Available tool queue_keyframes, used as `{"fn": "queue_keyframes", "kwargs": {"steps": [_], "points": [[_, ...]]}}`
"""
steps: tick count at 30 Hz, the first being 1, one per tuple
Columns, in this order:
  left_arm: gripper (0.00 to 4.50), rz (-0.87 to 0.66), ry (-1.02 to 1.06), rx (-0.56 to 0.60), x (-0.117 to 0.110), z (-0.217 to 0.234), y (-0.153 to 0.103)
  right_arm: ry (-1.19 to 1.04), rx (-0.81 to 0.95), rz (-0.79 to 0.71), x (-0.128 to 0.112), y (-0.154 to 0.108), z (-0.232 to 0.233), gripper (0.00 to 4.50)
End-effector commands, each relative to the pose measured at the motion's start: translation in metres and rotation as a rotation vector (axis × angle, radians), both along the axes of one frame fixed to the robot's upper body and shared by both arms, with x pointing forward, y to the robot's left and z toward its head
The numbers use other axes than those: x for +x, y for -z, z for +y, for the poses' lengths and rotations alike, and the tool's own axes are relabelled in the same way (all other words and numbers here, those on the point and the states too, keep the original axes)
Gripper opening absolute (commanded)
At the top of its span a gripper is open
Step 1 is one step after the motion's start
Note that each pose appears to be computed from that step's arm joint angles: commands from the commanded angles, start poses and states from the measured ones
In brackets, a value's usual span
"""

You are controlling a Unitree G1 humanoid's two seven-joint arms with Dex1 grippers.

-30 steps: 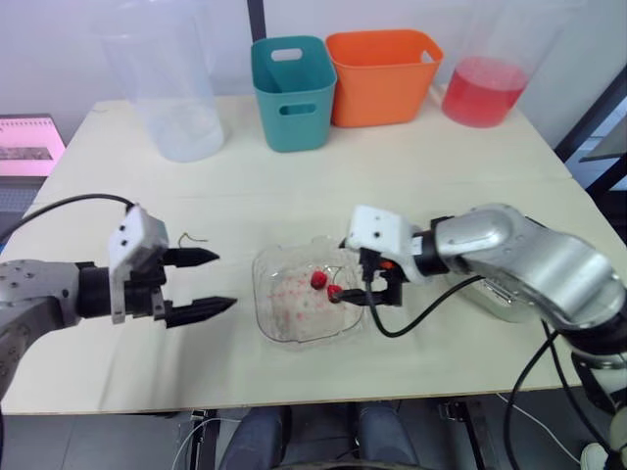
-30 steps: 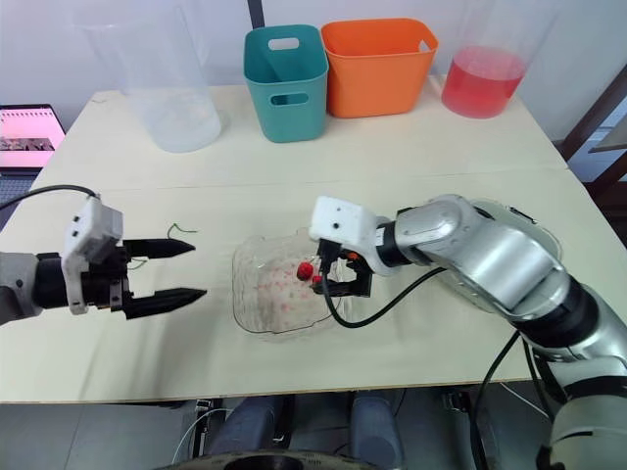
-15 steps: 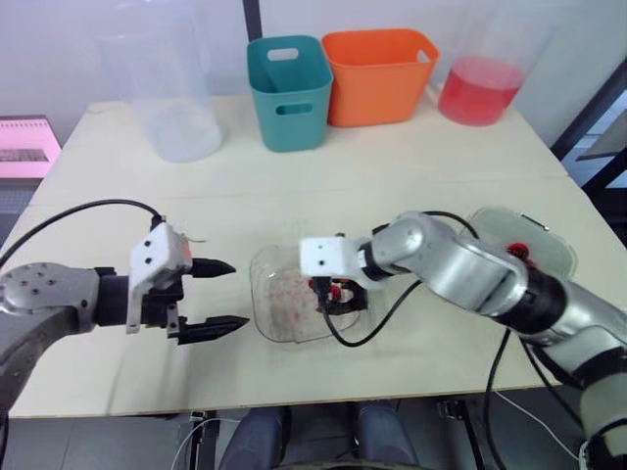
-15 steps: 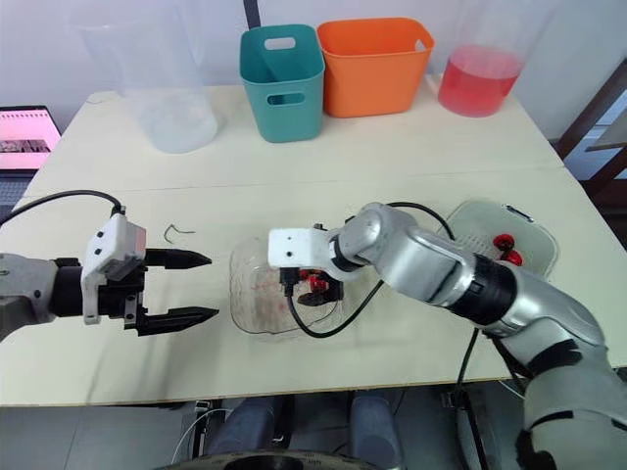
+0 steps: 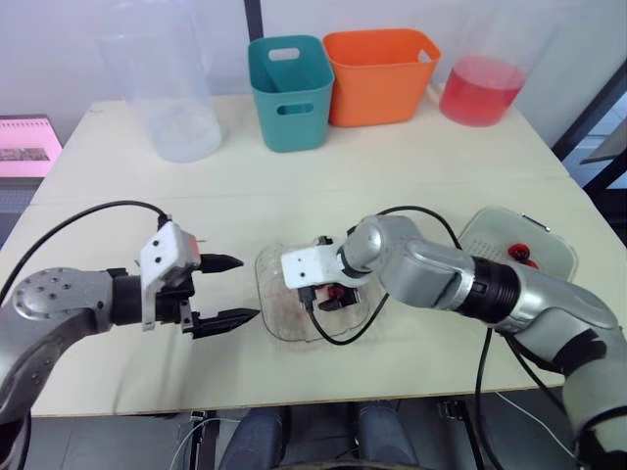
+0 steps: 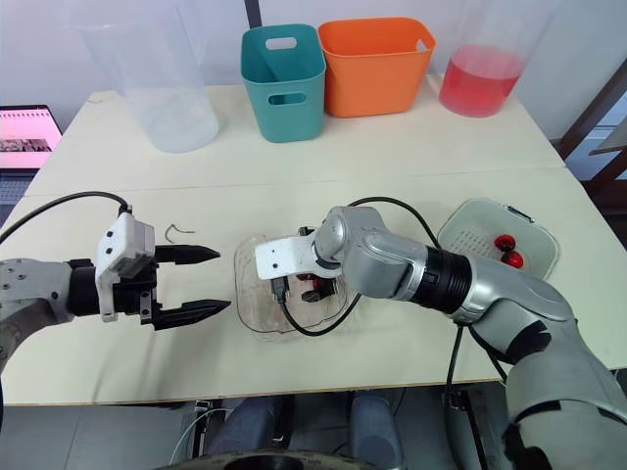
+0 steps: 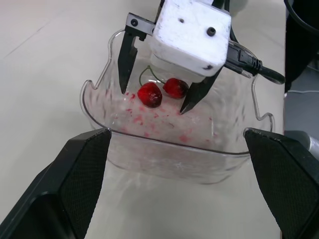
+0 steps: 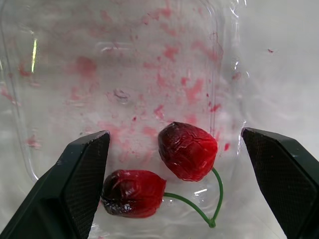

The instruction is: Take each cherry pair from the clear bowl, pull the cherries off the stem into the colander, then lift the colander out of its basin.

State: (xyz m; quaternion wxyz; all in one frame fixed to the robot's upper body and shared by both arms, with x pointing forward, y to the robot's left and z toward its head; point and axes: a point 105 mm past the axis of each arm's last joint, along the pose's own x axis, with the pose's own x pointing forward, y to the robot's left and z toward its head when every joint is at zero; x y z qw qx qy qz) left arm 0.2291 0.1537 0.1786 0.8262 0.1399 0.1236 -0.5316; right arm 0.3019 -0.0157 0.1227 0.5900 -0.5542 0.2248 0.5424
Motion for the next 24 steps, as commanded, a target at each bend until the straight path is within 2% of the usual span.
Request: {"fn": "queue_keyframes", "kwargs": {"steps": [1, 2, 7, 12, 19, 24], "points": [[4.50, -0.053, 0.014, -0.005, 0.001, -0.004, -0.007, -0.022, -0.005, -0.029, 0.001, -0.007, 0.005, 3.95], [4.50, -0.056, 0.013, -0.008, 0.002, -0.004, -0.007, -0.025, -0.009, -0.030, 0.001, -0.006, 0.005, 3.69], [4.50, -0.068, 0.009, -0.018, 0.004, -0.004, -0.007, -0.027, -0.028, -0.054, 0.005, -0.006, 0.004, 1.13], [4.50, -0.076, 0.001, -0.019, 0.005, -0.001, -0.008, -0.042, 0.011, -0.095, 0.007, -0.016, 0.013, 1.13], [4.50, -0.071, -0.021, -0.014, 0.010, 0.008, -0.007, -0.176, 0.168, -0.088, -0.021, -0.046, 0.039, 1.13], [4.50, -0.071, -0.019, -0.002, 0.013, 0.012, -0.008, -0.167, 0.161, -0.095, -0.019, -0.043, 0.035, 1.13]]}}
